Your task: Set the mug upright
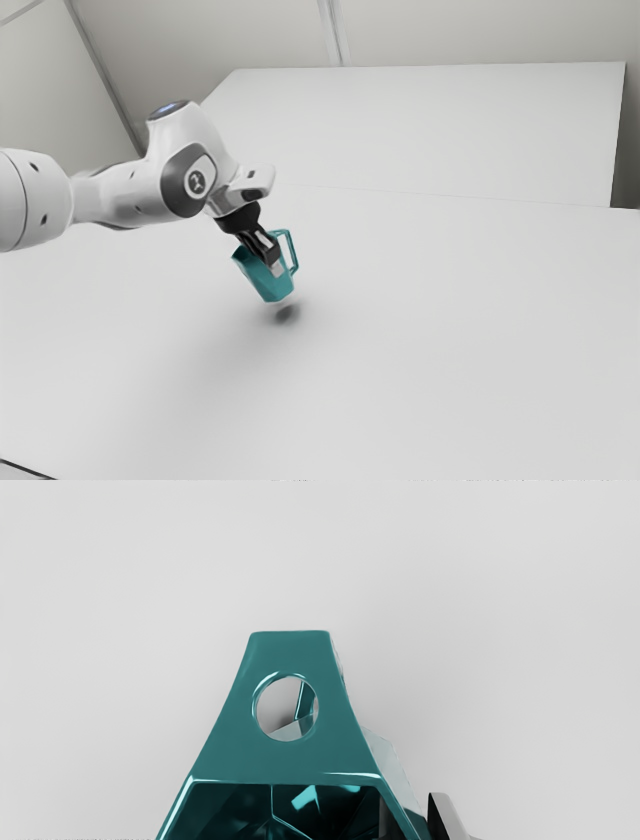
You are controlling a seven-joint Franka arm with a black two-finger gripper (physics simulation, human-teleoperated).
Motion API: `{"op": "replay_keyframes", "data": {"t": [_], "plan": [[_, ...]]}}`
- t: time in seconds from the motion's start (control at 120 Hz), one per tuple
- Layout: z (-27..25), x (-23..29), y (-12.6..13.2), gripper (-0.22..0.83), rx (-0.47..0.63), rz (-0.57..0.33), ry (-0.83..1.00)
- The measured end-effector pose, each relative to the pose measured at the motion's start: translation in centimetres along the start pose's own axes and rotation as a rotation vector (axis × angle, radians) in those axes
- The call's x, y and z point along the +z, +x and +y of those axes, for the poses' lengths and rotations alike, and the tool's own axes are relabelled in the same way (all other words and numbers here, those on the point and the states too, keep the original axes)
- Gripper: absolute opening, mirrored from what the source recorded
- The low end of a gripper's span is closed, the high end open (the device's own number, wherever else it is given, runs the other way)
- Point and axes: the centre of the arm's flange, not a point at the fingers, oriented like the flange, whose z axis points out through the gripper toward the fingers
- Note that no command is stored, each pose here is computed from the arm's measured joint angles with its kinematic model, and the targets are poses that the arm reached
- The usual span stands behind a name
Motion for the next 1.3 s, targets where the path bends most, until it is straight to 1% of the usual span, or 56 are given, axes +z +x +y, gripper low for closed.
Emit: {"op": "replay_keyframes", "data": {"t": [0.167, 0.45, 0.633, 1.058, 1.3], "plan": [[-0.6, -0.3, 0.2, -0.16, -0.029, -0.010, 0.048], [-5.0, 0.2, -0.6, -0.16, -0.143, -0.017, 0.108], [-4.5, 0.9, 0.0, -0.16, -0.158, -0.013, 0.117], [-5.7, 2.6, 1.6, -0.16, -0.205, -0.021, 0.129], [-6.0, 3.4, 2.0, -0.16, -0.224, -0.027, 0.126]]}}
